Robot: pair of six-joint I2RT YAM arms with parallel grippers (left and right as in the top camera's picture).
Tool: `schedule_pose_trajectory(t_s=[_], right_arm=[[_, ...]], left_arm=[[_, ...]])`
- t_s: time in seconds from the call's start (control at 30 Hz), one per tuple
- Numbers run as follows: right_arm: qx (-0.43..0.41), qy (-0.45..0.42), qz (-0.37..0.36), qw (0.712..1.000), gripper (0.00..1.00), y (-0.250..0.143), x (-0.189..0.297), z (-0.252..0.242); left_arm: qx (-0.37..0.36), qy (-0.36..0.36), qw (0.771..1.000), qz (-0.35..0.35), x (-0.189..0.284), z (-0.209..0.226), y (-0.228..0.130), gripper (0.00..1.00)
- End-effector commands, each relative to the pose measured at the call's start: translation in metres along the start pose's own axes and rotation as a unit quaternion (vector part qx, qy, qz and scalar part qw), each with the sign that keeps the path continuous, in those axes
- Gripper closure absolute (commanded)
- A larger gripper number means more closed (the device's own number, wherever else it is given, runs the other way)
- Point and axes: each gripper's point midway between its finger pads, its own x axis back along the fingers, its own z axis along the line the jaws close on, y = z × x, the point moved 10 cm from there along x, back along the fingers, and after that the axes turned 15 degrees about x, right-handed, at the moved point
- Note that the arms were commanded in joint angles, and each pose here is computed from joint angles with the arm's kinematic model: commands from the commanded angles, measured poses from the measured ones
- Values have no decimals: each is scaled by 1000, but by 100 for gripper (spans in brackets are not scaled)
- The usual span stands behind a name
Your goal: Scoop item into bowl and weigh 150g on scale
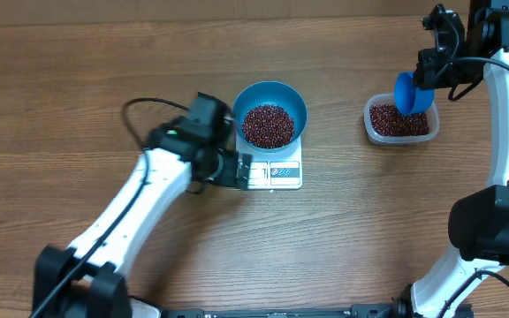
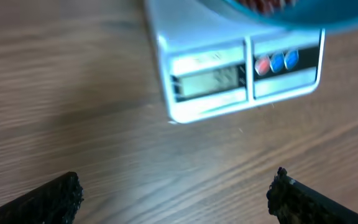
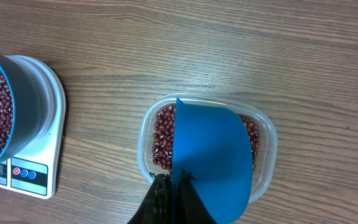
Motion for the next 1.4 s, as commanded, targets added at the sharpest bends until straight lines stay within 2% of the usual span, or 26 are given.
schedule_pose_trajectory(t_s=[0.0, 0.27, 0.53, 0.9, 1.1, 1.23, 1.37], right_arm=[[5, -9, -12, 1000, 96, 6, 6, -1], [4, -8, -12, 1000, 96, 5, 6, -1], [2, -4, -4, 1000, 96, 4, -1, -2], [0, 2, 6, 1000, 96, 5, -13, -5], [0, 2, 6, 1000, 96, 5, -12, -5], [0, 2, 6, 1000, 96, 5, -13, -5], [0, 2, 5, 1000, 96, 5, -12, -5]], left_arm=[[-23, 5, 999, 36, -26, -26, -10, 0], [-102, 58, 993, 29, -47, -54, -33, 1], [-110, 135, 985, 8, -46, -43, -33, 0], [-100, 112, 989, -5, -46, -49, -30, 0], [-78, 101, 989, -73, -21, -57, -28, 1], [-80, 84, 989, -93, -6, -59, -29, 1], [-87, 81, 988, -93, -10, -58, -29, 1]])
